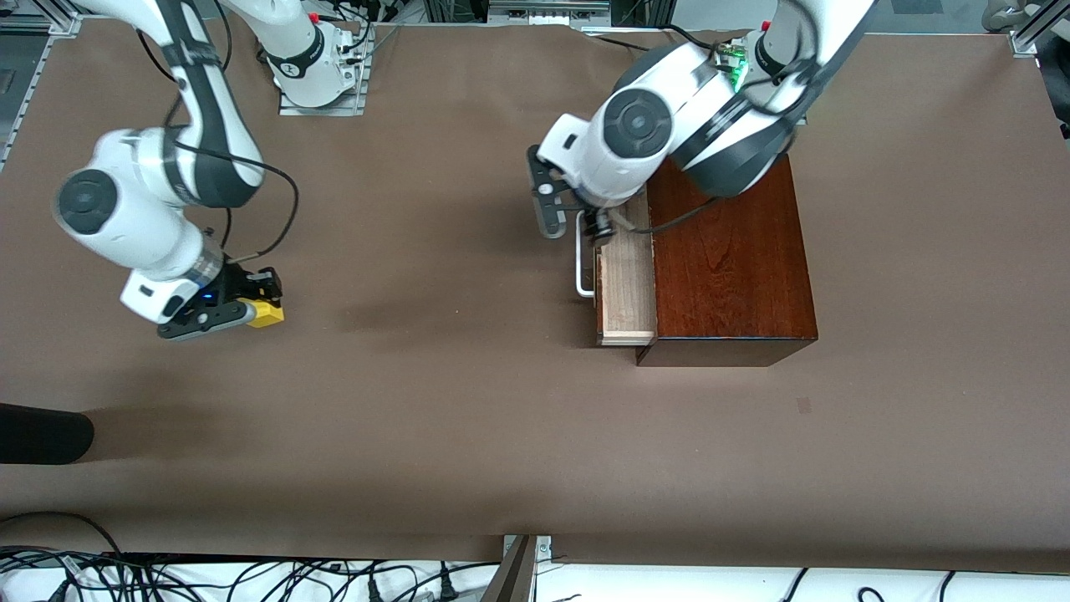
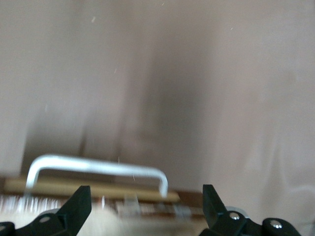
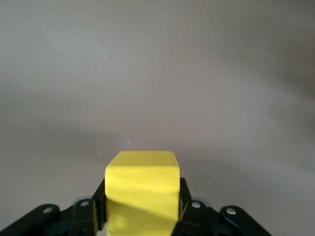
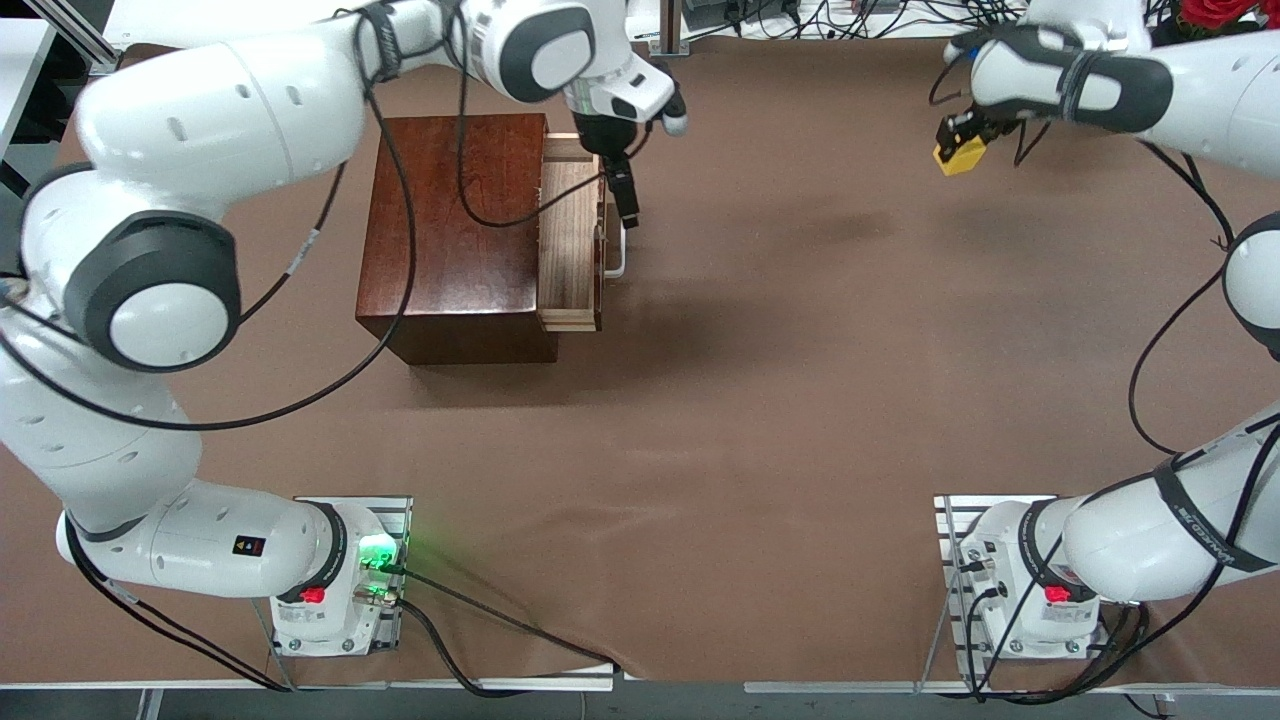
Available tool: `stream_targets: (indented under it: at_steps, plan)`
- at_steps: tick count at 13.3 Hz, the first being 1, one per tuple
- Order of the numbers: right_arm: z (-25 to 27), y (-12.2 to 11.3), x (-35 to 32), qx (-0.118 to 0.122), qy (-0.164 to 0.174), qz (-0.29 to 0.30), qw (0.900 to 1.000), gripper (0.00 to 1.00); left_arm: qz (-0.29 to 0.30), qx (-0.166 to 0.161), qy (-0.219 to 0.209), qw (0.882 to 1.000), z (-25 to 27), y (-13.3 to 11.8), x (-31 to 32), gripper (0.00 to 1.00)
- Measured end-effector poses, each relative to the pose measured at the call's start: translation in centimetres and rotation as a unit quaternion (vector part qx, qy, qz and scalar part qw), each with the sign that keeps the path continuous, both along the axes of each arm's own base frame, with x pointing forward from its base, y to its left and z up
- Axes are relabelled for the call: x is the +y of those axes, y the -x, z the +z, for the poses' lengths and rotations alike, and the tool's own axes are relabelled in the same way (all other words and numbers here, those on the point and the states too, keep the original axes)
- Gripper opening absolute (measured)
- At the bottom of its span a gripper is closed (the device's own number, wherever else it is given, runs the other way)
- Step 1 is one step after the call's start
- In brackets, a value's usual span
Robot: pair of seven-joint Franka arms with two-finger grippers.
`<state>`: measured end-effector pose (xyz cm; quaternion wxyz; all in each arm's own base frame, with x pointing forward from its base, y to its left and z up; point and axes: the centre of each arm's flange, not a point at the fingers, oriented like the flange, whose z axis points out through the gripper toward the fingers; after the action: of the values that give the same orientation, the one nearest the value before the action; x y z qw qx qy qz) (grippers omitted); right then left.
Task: Open drawer, take yellow block, close drawer
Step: 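Push the drawer shut with the left gripper while the right gripper lowers the cube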
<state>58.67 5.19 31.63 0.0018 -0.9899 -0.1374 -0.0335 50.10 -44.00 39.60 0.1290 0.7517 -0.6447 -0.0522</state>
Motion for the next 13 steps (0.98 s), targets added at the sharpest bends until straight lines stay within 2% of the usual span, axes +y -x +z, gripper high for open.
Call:
stream_targets:
  at_steps: [2,4,6,10,13]
  plan:
    - [-3.7,2.2,-1.1,-0.005,0.002,-0.018,1.0,0.56,-0.081,-0.035,0.023,0.996,-3.6,-0.3,-1.9,1.0]
    - [-5.4,3.3,-1.3,0.0,0.002,-0.051,0.999,0.56,-0.129,-0.061,0.009,0.99,-6.1,0.4,-3.5,1.0]
    - [-7.0,3.5,-1.1,-0.002,0.003,-0.068,0.998,0.56,-0.157,-0.074,-0.013,0.985,-7.7,0.8,-4.1,1.0]
    - [-10.6,3.7,-0.7,0.0,0.006,-0.077,0.997,0.56,-0.152,-0.059,-0.047,0.986,-9.7,-0.9,-1.6,1.0]
    - [-12.1,4.0,1.0,0.0,0.001,-0.087,0.996,0.56,-0.149,-0.029,-0.084,0.985,-10.0,-1.2,0.0,1.0]
